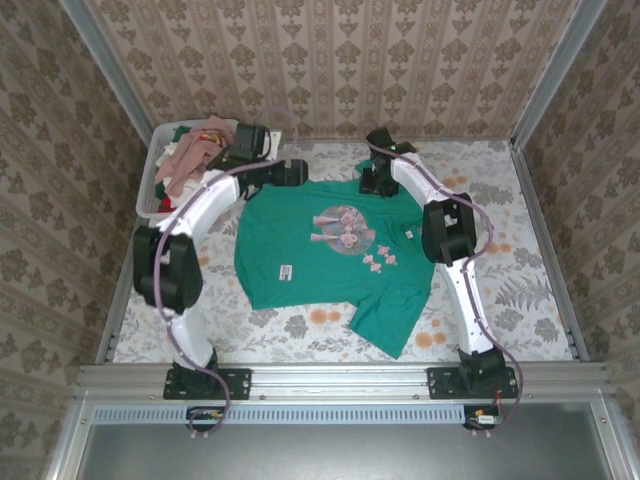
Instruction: Fold and stack the t-shirts
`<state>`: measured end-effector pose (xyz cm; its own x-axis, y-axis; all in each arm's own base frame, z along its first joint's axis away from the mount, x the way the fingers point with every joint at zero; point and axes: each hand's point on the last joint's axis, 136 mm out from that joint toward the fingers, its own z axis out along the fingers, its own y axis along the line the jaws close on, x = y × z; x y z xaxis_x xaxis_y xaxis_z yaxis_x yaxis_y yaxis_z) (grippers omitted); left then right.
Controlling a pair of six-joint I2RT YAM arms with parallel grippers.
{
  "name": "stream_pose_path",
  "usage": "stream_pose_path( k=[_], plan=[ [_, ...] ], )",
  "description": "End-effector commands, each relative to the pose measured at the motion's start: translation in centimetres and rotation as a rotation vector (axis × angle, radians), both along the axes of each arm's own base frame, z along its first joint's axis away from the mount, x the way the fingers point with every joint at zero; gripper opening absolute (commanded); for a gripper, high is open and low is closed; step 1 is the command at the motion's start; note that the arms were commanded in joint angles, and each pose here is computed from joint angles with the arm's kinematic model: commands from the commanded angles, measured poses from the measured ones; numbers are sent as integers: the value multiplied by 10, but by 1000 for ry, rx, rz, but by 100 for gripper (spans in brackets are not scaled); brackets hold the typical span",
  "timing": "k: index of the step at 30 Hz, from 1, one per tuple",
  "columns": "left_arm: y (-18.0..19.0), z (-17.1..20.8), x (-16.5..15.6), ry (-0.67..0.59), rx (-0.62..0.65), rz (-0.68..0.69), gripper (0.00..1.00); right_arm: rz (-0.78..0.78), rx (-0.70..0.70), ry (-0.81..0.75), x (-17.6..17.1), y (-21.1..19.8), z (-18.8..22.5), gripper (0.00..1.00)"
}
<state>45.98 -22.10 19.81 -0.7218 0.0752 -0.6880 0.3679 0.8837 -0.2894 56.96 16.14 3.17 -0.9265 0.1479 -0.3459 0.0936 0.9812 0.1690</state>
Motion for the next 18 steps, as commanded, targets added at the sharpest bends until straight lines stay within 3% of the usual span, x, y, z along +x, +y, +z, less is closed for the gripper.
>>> stream_pose_path(
  k=[1, 10, 14, 18],
  plan=[
    [2, -15, -21, -3, -33, 21, 100, -53, -20, 96, -3, -10, -29, 48],
    [23, -25, -61, 15, 1, 31, 100, -244, 110, 30, 39, -54, -40, 52],
    [27, -27, -71, 14, 16, 25, 100, -266, 185, -89, 68, -70, -13, 52],
    [32, -32, -82, 20, 48, 32, 100, -208, 180, -199, 76, -68, 47, 53]
  ],
)
